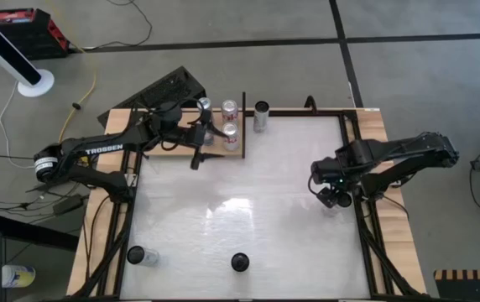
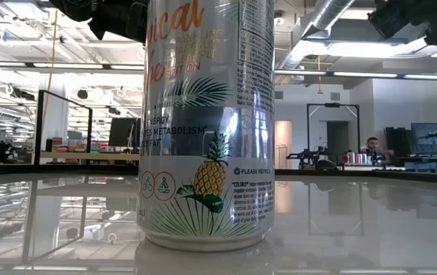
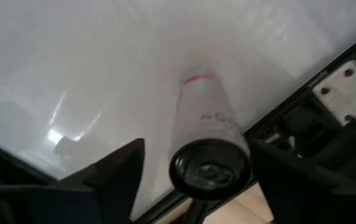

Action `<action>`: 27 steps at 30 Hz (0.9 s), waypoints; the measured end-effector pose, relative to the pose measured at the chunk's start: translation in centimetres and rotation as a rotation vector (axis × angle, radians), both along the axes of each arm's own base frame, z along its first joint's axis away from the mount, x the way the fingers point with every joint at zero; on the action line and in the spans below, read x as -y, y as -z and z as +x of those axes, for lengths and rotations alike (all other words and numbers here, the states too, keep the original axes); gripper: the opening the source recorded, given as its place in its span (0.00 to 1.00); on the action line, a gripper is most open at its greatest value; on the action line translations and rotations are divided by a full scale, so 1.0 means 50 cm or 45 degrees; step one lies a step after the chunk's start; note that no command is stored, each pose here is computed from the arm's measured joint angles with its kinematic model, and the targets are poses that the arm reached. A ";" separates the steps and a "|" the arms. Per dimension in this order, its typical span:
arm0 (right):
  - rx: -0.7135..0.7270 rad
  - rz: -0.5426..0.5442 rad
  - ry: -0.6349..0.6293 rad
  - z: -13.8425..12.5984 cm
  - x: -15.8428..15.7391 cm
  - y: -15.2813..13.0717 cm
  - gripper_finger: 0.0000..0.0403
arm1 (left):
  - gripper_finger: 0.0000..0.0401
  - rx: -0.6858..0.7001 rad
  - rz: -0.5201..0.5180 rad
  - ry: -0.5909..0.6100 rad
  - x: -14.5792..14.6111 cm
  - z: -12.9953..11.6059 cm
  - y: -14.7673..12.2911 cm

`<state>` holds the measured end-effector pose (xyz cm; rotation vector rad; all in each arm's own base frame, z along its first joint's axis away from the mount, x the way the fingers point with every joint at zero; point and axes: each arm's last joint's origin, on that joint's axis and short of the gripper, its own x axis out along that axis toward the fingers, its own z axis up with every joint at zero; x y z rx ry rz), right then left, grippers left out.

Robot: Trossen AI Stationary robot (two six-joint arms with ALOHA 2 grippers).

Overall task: Place canned beverage on shelf
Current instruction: Put the right pink soda can on the shelf

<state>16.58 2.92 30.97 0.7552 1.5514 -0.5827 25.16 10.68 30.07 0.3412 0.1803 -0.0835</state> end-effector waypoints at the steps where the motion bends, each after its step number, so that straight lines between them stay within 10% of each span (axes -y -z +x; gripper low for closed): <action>1: -0.001 0.007 -0.005 0.000 -0.002 0.000 0.84 | 0.71 0.000 -0.012 0.011 0.002 0.000 0.000; 27: -0.075 -0.161 0.029 -0.032 -0.079 0.033 0.91 | 0.71 0.004 -0.026 0.093 0.019 0.006 0.000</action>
